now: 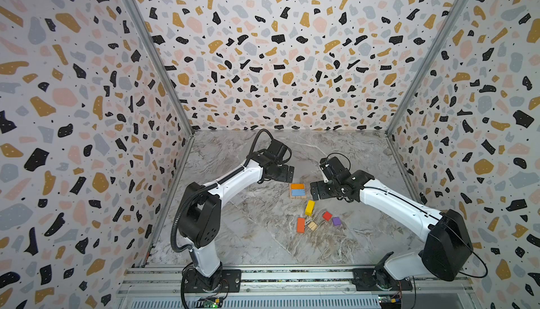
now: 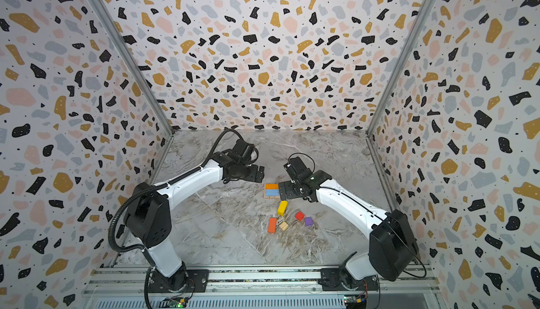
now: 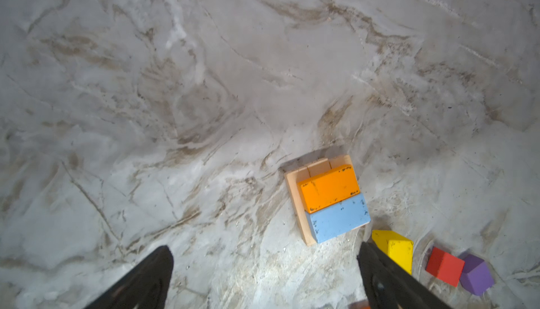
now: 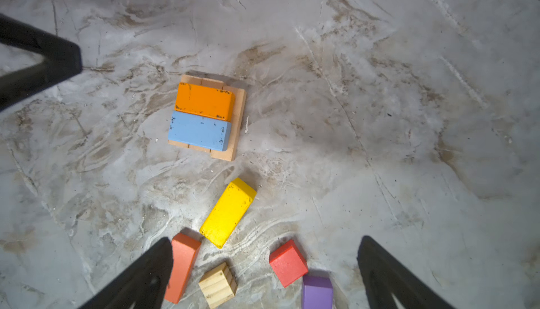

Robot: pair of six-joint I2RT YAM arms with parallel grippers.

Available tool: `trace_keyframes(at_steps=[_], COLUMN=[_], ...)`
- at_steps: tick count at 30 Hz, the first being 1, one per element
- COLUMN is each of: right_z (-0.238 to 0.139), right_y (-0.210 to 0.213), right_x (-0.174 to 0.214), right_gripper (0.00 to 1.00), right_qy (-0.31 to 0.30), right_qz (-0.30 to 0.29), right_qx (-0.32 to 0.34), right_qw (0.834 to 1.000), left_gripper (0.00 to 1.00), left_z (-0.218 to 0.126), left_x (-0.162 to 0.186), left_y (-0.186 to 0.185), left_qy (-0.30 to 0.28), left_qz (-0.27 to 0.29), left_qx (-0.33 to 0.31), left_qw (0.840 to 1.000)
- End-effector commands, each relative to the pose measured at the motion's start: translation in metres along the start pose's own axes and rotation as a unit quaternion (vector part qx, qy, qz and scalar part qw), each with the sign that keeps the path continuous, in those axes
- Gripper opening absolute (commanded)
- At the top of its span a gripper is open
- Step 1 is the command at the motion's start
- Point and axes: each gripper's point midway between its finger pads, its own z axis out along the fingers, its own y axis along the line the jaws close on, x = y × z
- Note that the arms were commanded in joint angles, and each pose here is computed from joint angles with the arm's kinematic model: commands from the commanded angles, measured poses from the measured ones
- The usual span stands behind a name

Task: Build the wood block tower
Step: 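Raise the left gripper away while the right gripper moves toward the yellow arch block, then lower the right gripper and close it on the yellow arch block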

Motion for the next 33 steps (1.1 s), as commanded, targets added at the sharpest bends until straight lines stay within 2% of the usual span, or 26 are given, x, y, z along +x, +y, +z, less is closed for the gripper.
trace_keyframes(at_steps=[1,5,13,16,29,33], right_z=[-0.004,0.001,0.011,0.013,0.041,0.046], right_y=[-0.005,-0.001,0.015,0.019,0.036,0.037], right_x=[0.017,0.028,0.045,0.046,0.045,0.043], right_gripper=[0.99,0.96,0.83,0.73,0.55,0.51], right_qy=[0.020,0.034,0.049,0.049,0.062,0.060], right_qz=[-0.014,-0.023,-0.032,-0.028,0.026,0.054], right_qx=[0.007,0.003,0.000,-0.001,-0.007,0.016], right_qw=[1.000,0.999,0.998,0.998,0.998,0.997], left_gripper=[1.00,1.00,1.00,1.00,1.00,1.00], left_z=[-0.012,-0.017,-0.019,-0.016,-0.018,-0.019], left_x=[-0.003,0.010,0.037,0.049,0.076,0.081], left_y=[0.005,0.014,0.029,0.036,0.053,0.054], left_qy=[-0.023,-0.023,-0.015,-0.009,-0.022,-0.015], left_qz=[-0.010,-0.014,-0.021,-0.025,-0.038,-0.038], left_qx=[0.007,0.004,-0.002,-0.005,-0.004,-0.004], left_qw=[1.000,1.000,1.000,1.000,0.999,0.999])
